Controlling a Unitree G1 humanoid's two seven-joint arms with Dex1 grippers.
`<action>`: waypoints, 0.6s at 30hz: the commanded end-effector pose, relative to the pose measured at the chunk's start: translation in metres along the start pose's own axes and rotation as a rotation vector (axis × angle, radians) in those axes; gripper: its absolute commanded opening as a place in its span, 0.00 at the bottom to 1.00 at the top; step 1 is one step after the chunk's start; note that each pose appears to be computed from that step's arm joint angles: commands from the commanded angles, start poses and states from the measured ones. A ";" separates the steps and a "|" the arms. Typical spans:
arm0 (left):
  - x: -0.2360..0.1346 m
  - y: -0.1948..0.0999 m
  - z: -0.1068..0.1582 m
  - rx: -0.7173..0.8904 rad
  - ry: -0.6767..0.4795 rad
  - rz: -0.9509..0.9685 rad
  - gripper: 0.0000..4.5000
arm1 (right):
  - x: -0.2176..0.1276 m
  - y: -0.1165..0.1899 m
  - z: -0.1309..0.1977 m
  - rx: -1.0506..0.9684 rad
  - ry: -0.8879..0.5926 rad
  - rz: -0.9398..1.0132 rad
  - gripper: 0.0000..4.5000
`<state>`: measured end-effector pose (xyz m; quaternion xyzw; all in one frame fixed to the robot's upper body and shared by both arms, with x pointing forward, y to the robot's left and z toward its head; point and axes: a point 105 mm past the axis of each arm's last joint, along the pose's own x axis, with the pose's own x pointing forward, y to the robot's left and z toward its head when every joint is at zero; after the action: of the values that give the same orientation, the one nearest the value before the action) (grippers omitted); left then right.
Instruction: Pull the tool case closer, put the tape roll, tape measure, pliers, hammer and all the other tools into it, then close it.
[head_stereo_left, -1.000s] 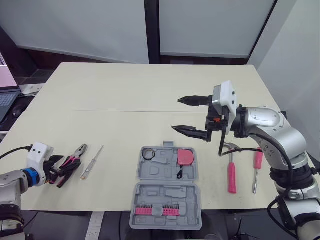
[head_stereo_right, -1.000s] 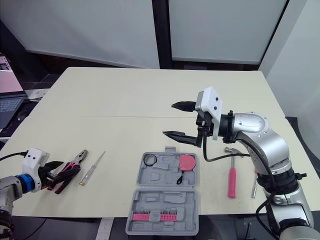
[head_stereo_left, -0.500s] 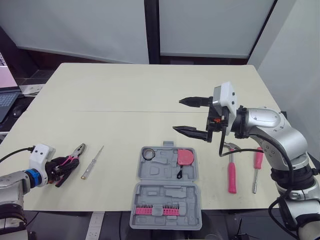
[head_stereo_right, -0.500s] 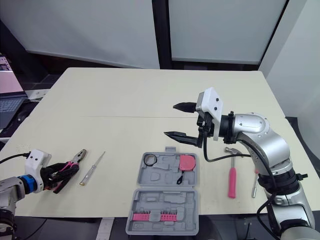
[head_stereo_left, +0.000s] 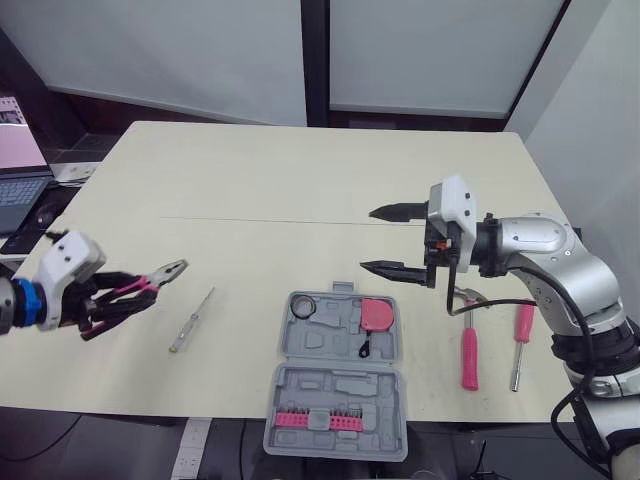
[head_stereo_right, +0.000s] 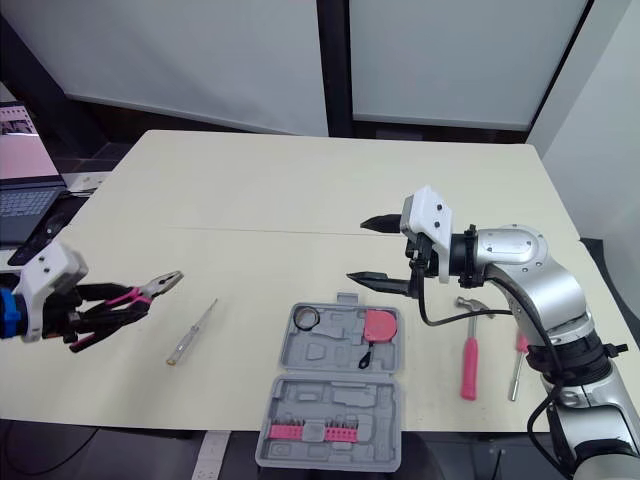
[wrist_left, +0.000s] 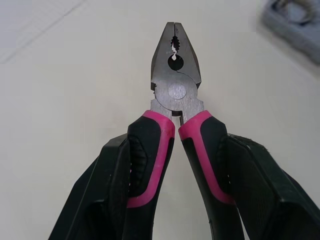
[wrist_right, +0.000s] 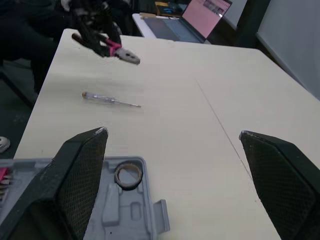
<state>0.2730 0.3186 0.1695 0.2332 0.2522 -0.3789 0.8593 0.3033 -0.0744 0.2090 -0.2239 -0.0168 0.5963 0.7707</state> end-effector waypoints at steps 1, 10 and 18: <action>0.021 -0.028 0.045 0.137 -0.041 -0.177 0.54 | 0.006 -0.013 0.001 0.010 0.063 -0.042 1.00; 0.090 -0.087 0.102 0.312 -0.079 -0.471 0.54 | 0.041 0.022 0.002 -0.090 0.159 0.178 1.00; 0.115 -0.096 0.116 0.338 -0.073 -0.493 0.54 | 0.065 0.033 -0.013 -0.079 0.206 0.178 1.00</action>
<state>0.2948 0.1336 0.1580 0.2755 0.2193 -0.6234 0.6981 0.2955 -0.0144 0.1625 -0.3057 0.0727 0.6416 0.6997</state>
